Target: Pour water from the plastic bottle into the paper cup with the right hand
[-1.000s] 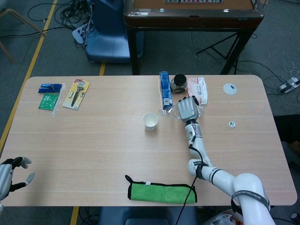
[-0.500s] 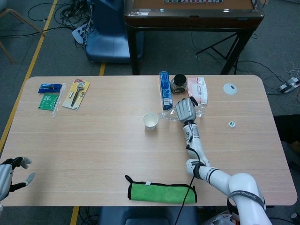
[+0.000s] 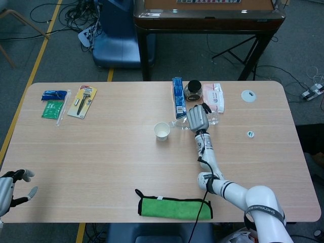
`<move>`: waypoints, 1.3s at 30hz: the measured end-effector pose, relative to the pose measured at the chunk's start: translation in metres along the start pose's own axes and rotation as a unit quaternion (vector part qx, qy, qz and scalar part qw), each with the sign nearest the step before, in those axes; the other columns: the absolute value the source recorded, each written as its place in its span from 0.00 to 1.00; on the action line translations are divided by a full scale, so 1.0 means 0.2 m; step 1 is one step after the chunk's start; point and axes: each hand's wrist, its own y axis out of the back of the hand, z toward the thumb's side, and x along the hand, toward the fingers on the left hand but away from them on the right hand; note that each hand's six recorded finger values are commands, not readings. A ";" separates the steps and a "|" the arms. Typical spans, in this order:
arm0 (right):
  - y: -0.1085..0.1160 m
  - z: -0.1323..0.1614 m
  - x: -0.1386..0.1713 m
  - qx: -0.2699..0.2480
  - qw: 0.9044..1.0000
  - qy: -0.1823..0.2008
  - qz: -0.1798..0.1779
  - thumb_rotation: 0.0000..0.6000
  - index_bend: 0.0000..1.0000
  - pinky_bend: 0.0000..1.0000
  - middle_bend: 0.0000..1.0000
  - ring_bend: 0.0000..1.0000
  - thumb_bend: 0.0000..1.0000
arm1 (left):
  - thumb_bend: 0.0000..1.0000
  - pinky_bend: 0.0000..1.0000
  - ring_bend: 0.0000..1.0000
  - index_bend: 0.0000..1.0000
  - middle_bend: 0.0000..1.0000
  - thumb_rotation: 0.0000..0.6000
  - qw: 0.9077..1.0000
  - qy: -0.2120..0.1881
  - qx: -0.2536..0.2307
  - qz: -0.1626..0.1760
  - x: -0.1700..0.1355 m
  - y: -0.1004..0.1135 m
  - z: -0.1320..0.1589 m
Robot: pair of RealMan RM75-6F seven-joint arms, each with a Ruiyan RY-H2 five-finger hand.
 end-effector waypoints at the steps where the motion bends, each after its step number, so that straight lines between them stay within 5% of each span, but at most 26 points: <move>1: 0.00 0.00 0.00 -0.001 1.000 0.000 0.000 1.00 0.59 0.57 0.62 0.53 0.14 | 0.22 0.61 0.44 0.45 0.52 1.00 1.000 0.000 0.000 0.000 0.00 0.00 0.00; 39: 0.14 0.02 0.01 0.067 0.997 -0.004 -0.023 1.00 0.59 0.57 0.62 0.53 0.14 | 0.22 0.61 0.44 0.45 0.52 1.00 1.000 0.000 0.001 0.000 0.01 0.00 0.00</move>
